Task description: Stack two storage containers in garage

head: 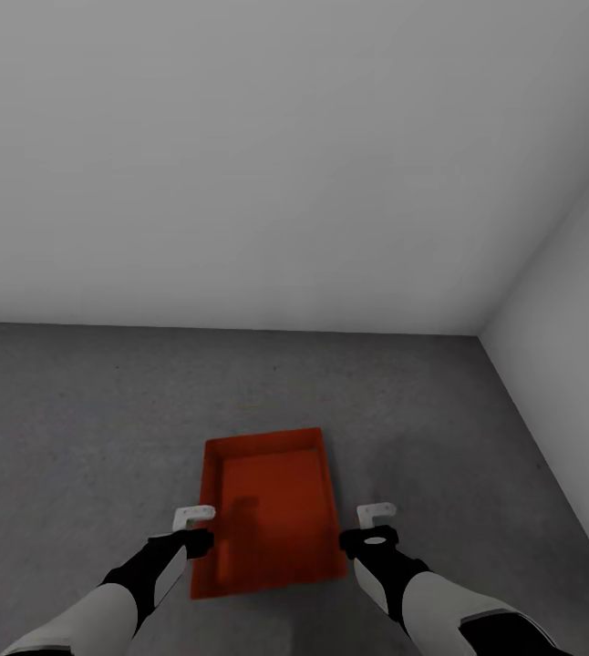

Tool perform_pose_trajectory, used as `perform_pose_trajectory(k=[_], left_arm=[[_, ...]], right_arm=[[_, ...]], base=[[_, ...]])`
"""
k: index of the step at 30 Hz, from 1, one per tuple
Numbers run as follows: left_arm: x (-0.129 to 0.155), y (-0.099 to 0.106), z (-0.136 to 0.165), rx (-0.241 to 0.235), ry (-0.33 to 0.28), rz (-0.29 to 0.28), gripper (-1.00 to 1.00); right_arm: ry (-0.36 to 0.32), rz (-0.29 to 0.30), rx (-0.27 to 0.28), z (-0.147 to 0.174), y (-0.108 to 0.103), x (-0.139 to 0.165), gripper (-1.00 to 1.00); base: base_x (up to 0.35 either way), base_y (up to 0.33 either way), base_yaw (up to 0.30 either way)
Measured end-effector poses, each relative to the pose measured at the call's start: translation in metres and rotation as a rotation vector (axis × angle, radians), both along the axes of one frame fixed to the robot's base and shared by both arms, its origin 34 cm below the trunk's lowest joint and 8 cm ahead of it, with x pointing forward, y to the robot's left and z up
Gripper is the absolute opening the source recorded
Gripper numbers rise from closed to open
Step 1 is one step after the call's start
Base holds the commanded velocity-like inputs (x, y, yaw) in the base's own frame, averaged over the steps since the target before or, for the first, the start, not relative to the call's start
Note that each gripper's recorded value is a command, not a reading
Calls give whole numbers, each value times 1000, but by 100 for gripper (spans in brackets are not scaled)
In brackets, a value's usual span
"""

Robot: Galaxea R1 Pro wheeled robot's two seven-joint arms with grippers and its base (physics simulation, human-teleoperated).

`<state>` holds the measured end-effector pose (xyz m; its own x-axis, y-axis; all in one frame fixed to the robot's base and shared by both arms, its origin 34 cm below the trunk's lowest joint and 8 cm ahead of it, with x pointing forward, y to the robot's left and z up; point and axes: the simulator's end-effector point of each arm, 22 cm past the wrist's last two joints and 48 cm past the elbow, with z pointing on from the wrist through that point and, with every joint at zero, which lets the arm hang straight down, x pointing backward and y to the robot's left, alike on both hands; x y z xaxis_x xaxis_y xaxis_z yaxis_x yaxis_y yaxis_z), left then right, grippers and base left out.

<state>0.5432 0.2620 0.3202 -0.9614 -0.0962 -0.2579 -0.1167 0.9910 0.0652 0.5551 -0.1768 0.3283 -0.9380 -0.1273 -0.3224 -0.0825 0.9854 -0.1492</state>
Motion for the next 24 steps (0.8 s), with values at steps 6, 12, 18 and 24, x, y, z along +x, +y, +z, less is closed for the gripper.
perform_pose_trajectory(k=[6, 12, 18, 24], left_arm=[[1, -2, 0, -7, -1, -3, 100], [2, -2, 0, -10, -4, -4, 100], [2, -3, 0, -12, -5, -4, 100], [2, -2, 1, -11, -5, -3, 100]], right_arm=[[-2, 1, 0, 0, 0, 0, 100], [-6, 2, 3, 0, 1, 1, 100], [-7, 1, 2, 1, 1, 2, 100], [-9, 2, 1, 1, 0, 2, 100]], base=[[0, 0, 0], [0, 0, 0], [0, 0, 0], [0, 0, 0]])
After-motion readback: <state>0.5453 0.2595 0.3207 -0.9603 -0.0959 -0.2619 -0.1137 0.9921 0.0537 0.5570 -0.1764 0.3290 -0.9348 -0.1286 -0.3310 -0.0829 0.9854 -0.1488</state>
